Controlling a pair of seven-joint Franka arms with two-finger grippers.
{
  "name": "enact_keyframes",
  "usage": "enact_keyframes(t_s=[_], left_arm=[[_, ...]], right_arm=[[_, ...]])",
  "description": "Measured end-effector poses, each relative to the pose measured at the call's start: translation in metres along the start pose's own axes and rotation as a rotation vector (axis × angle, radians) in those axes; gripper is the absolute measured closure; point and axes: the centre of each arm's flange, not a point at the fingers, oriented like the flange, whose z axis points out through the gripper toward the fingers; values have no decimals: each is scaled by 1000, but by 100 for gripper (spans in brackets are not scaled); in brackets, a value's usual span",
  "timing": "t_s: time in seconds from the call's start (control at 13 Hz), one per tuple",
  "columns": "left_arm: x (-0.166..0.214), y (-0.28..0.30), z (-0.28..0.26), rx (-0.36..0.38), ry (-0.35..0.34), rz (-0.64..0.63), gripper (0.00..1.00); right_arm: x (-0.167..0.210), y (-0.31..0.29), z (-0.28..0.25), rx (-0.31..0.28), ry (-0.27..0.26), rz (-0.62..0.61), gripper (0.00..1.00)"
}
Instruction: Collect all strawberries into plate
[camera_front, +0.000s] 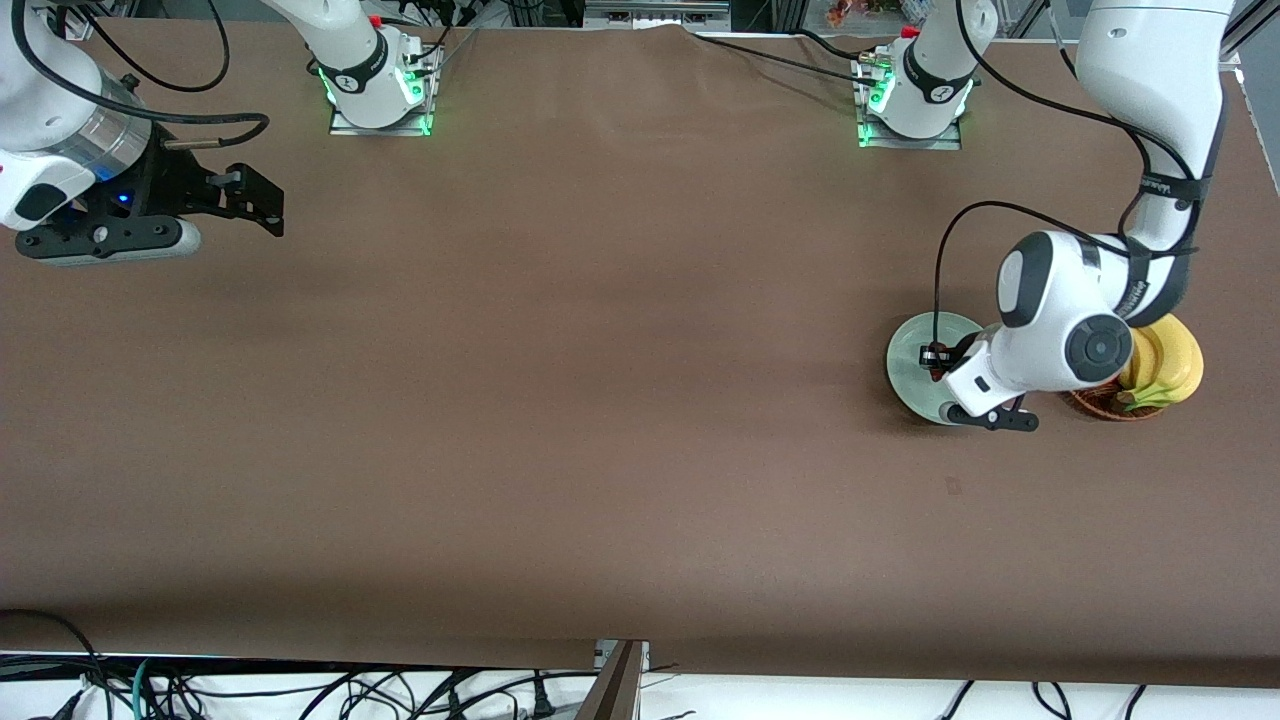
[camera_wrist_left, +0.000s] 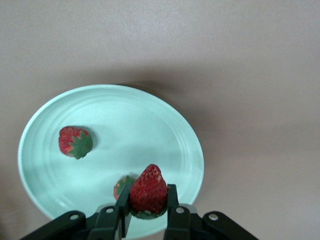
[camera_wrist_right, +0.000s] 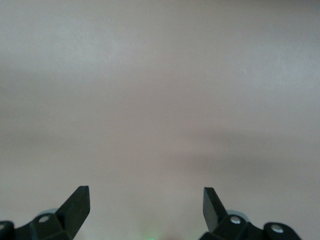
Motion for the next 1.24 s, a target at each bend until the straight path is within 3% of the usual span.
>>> enact_keyframes(t_s=[0.31, 0.62, 0.85, 1.08, 1.24], left_arm=[[-30, 4, 38, 6, 71, 7, 69], [-32, 1, 42, 8, 117, 0, 65], [-22, -9, -1, -3, 181, -28, 35], [-16, -4, -81, -7, 224, -22, 4], [-19, 0, -143, -7, 242, -15, 0]], right_arm=[[1, 1, -1, 0, 5, 2, 0], [1, 0, 0, 0, 3, 1, 0], [4, 0, 5, 0, -4, 1, 0], [6, 0, 7, -1, -8, 1, 0], [6, 0, 8, -1, -9, 0, 0]])
